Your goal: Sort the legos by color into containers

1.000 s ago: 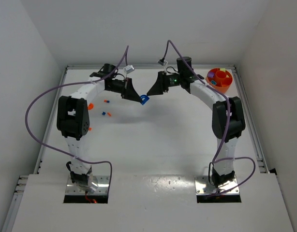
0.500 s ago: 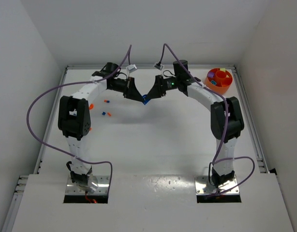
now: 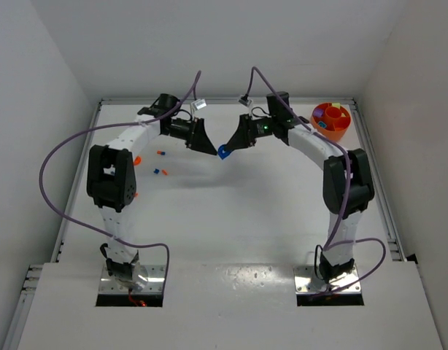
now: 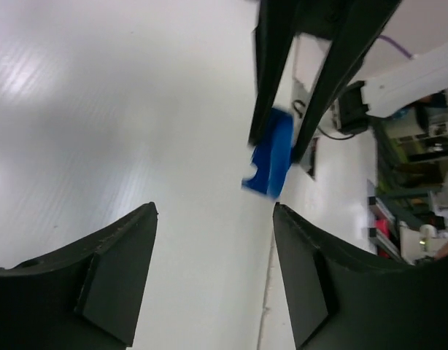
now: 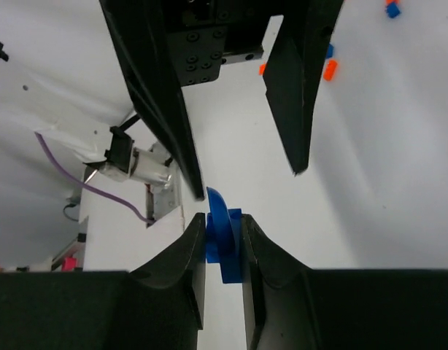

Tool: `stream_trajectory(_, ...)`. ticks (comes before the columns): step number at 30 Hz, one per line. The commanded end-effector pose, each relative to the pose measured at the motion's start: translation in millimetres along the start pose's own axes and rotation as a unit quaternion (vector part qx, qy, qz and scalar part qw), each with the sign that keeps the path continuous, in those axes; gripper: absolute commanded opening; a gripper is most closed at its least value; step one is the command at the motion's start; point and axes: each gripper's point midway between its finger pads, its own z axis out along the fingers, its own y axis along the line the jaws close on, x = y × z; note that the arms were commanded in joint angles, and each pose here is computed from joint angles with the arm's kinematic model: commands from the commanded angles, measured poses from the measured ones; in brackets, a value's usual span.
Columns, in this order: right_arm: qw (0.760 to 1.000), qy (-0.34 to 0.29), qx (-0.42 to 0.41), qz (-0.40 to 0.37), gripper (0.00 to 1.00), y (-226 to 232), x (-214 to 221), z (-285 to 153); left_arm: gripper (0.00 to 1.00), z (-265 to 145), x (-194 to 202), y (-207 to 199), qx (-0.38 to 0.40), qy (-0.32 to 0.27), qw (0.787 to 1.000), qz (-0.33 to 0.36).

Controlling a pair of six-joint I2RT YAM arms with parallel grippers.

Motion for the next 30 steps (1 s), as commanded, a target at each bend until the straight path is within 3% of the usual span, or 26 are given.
stream_trajectory(1,0.996,-0.024,0.049,-0.076,0.0,18.0,-24.2,-36.2,0.7,-16.0,-19.3,-11.2,-0.067,-0.01,0.994,0.09)
stream_trajectory(2,0.993,-0.027,0.092,-0.072,0.0,5.4,-22.6,-45.7,0.72,-18.4,-18.5,-10.5,-0.082,-0.009,0.992,0.092)
stream_trajectory(3,0.99,-0.033,0.125,-0.056,0.0,-5.4,-20.9,-63.0,0.99,-21.9,-24.1,-11.0,-0.1,-0.015,0.99,0.102)
stream_trajectory(4,0.986,-0.038,0.153,-0.043,0.0,-13.9,-17.3,-75.6,0.99,-29.3,-31.4,-9.2,-0.139,-0.021,0.984,0.114)
stream_trajectory(7,0.942,-0.081,0.327,-0.003,0.0,-57.2,-23.4,-144.3,0.99,-47.3,-44.9,8.1,-0.227,-0.045,0.967,0.108)
stream_trajectory(9,0.915,-0.112,0.387,0.012,0.0,-64.7,-29.2,-183.5,0.99,-61.8,-62.3,15.3,-0.278,-0.094,0.951,0.098)
stream_trajectory(10,0.882,-0.14,0.448,0.043,0.0,-83.8,-28.7,-224.0,0.99,-74.8,-69.2,20.0,-0.298,-0.125,0.944,0.061)
stream_trajectory(12,0.838,-0.177,0.513,0.062,0.0,-93.0,-33.2,-282.0,0.99,-101.3,-78.0,31.0,-0.311,-0.173,0.934,0.033)
stream_trajectory(13,0.804,-0.19,0.558,0.078,0.0,-100.0,-30.7,-309.6,0.99,-108.3,-81.6,30.2,-0.304,-0.189,0.934,0.014)
stream_trajectory(16,0.738,-0.218,0.627,0.121,0.0,-115.7,-20.5,-376.7,0.99,-132.8,-84.6,45.5,-0.332,-0.215,0.918,0.006)
stream_trajectory(19,0.698,-0.252,0.646,0.179,0.0,-133.7,-7.3,-417.5,0.99,-158.5,-89.0,54.7,-0.4,-0.217,0.889,0.038)
stream_trajectory(22,0.695,-0.257,0.642,0.196,0.0,-148.3,-3.1,-427.4,0.99,-180.6,-94.0,60.3,-0.468,-0.232,0.851,0.04)
stream_trajectory(23,0.687,-0.265,0.644,0.206,0.0,-155.2,-1.3,-433.3,0.99,-195.4,-93.3,68.8,-0.509,-0.239,0.826,0.032)
stream_trajectory(27,0.67,-0.267,0.659,0.214,0.0,-172.9,-1.5,-443.6,0.99,-223.1,-106.5,63.7,-0.591,-0.271,0.759,0.038)
stream_trajectory(30,0.666,-0.272,0.663,0.207,0.0,-179.9,-9.6,-449.9,0.99,-228.5,-101.6,65.5,-0.599,-0.261,0.755,0.053)
